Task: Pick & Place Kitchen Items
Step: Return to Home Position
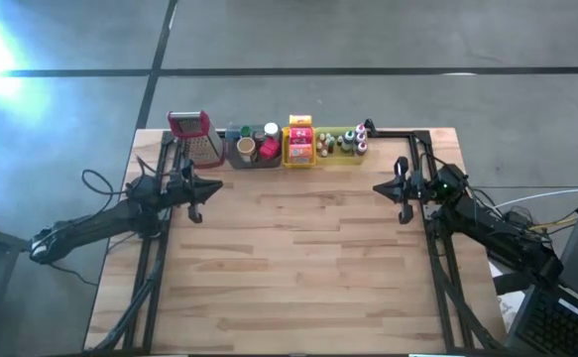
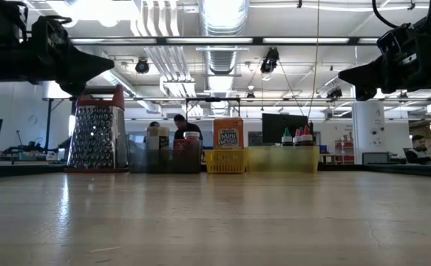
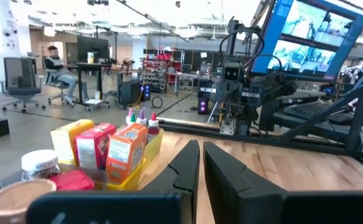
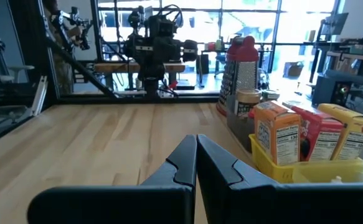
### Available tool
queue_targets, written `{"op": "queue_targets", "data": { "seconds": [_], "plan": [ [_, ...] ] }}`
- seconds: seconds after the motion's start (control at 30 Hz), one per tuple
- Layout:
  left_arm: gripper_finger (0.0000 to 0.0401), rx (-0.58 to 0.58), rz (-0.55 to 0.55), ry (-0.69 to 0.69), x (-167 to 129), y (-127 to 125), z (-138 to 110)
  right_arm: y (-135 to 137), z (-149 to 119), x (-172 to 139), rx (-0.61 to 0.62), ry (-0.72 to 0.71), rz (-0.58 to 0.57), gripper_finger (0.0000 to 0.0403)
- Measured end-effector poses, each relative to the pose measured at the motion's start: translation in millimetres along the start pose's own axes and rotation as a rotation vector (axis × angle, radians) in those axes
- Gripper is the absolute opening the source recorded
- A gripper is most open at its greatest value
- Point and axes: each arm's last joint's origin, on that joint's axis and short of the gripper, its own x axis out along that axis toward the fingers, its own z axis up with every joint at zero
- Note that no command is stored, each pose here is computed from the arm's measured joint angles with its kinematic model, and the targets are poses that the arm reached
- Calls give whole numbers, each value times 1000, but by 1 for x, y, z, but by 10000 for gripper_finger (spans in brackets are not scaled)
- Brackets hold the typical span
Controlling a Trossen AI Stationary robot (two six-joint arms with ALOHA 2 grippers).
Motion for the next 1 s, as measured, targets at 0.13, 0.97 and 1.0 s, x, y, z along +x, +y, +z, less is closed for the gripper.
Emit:
{"op": "queue_targets", "data": {
  "seconds": [0.13,0.97,1.0],
  "plan": [
    [28,-2,1,13,0,0,-1,0,0,0,0,0,0,8],
    [28,-13,-18,44,-15,-6,-6,28,4,-7,-63,-75,188,8],
    [28,-14,-25,44,-15,-7,-7,30,4,-6,-61,-76,216,9]
  ]
}}
